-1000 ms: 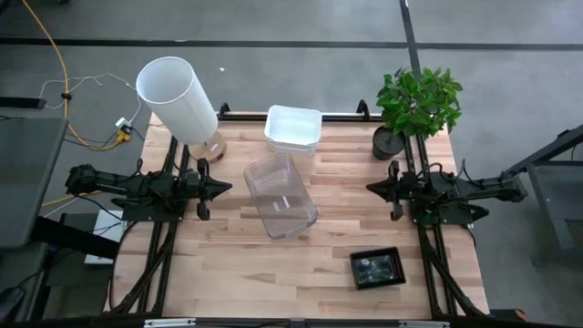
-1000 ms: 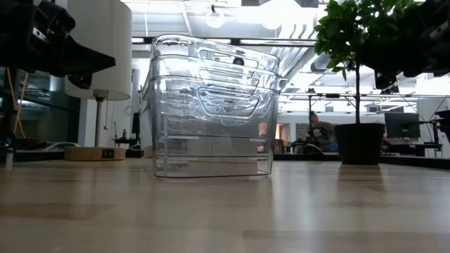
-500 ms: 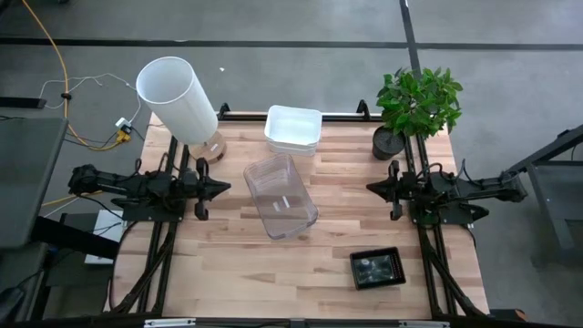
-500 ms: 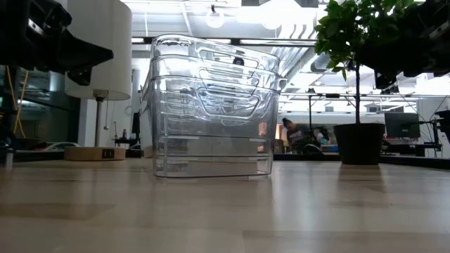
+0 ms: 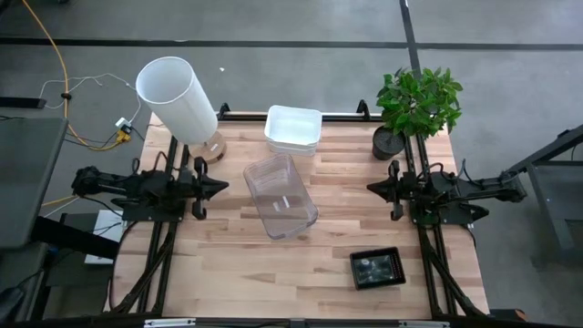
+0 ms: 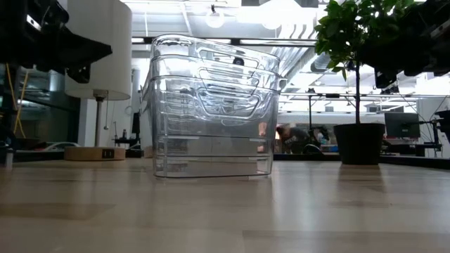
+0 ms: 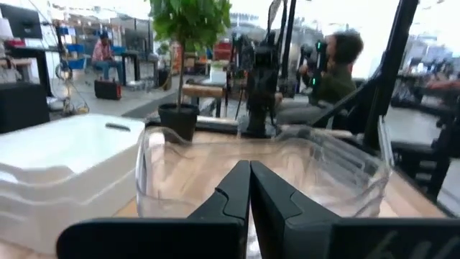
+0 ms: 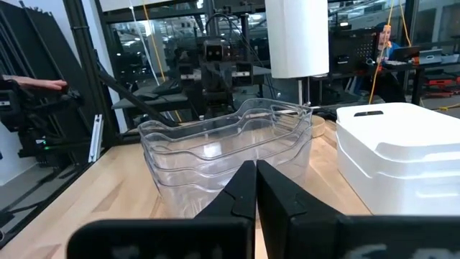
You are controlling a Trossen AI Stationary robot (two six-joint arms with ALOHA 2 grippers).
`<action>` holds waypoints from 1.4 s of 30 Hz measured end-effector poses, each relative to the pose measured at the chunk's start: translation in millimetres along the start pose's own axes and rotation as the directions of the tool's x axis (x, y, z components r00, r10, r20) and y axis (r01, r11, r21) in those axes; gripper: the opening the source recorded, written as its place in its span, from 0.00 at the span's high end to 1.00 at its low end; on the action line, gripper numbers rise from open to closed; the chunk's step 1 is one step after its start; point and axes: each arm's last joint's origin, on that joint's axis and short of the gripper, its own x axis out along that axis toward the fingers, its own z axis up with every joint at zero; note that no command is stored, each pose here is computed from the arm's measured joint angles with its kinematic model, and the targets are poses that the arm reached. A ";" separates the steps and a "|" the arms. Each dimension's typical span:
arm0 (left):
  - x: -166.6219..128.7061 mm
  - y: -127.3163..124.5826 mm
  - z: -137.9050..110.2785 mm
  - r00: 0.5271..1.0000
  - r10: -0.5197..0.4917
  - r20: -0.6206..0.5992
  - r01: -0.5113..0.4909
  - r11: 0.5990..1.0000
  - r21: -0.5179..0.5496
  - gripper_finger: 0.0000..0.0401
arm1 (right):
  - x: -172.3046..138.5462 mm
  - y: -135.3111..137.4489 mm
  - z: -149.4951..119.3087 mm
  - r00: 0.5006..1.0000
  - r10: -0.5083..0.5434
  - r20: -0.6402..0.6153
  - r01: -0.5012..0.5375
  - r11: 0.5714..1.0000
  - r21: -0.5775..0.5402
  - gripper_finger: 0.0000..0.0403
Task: Stack baskets by color
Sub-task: Return to Home Position
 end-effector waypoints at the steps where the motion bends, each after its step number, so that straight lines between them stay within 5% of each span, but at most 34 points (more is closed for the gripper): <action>1: 0.2 0.0 -1.6 1.000 -0.001 -0.010 0.002 1.000 0.007 1.00 | 0.0 0.0 0.1 1.000 0.000 0.001 0.000 1.000 0.000 1.00; 42: 0.5 -0.2 -1.0 1.000 -0.003 -0.009 0.003 1.000 0.011 1.00 | 0.4 0.1 -0.8 1.000 0.002 -0.007 -0.002 1.000 -0.002 1.00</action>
